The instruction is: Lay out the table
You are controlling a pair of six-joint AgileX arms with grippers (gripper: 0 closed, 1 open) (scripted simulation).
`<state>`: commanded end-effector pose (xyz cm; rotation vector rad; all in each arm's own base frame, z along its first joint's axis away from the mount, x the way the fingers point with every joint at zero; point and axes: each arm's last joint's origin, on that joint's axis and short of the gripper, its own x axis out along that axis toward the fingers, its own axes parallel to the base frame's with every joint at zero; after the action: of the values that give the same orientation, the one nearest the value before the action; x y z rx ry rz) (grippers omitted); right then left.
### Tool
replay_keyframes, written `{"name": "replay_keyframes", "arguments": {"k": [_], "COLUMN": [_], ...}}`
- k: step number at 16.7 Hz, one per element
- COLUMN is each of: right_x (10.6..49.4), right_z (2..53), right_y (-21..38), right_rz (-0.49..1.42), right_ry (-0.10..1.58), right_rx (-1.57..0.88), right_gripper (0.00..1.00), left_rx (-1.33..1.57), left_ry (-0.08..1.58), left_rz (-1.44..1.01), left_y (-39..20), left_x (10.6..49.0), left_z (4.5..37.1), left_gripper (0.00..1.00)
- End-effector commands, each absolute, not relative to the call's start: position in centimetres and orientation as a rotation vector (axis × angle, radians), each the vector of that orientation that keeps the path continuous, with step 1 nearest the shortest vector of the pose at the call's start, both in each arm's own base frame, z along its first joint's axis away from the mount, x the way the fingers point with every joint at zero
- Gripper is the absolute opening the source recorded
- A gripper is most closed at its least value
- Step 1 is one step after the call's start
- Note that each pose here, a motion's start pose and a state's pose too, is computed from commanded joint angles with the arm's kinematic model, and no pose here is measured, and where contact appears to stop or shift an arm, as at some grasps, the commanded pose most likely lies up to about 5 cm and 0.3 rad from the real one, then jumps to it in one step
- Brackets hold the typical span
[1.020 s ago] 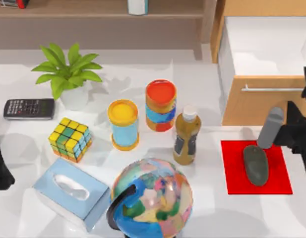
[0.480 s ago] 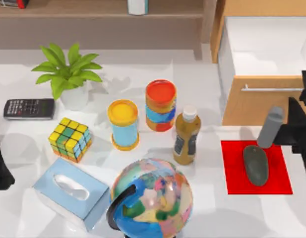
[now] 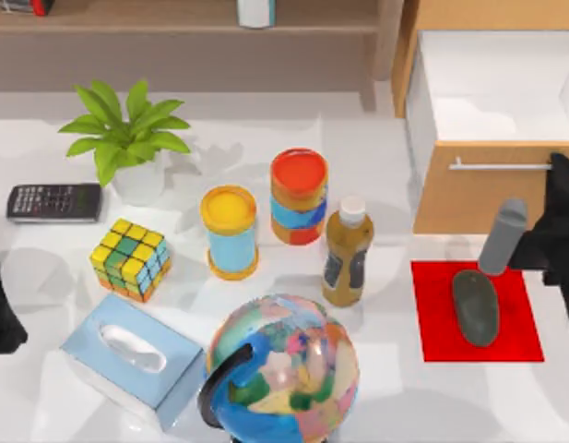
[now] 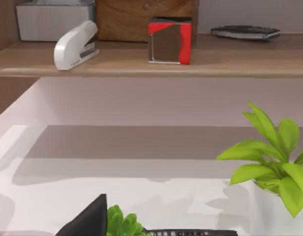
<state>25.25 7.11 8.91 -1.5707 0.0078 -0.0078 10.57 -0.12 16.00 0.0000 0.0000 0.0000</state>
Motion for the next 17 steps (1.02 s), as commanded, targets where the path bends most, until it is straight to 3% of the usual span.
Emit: {"name": "replay_keyframes", "arguments": {"k": [10, 17], "right_x": [25.3, 29.5], "right_z": [8.8, 8.7], "right_y": [7.1, 7.1], "right_rz": [-0.005, -0.008], "right_ry": [0.011, 0.018], "right_rx": [-1.569, -1.57], "right_gripper": [0.0, 0.0], "left_rx": [0.0, 0.0], "left_ry": [0.0, 0.0], "left_rz": [0.0, 0.0], "left_y": [-0.1, -0.1], "left_x": [10.6, 10.6], "left_z": [16.0, 16.0], "left_gripper": [1.0, 1.0]}}
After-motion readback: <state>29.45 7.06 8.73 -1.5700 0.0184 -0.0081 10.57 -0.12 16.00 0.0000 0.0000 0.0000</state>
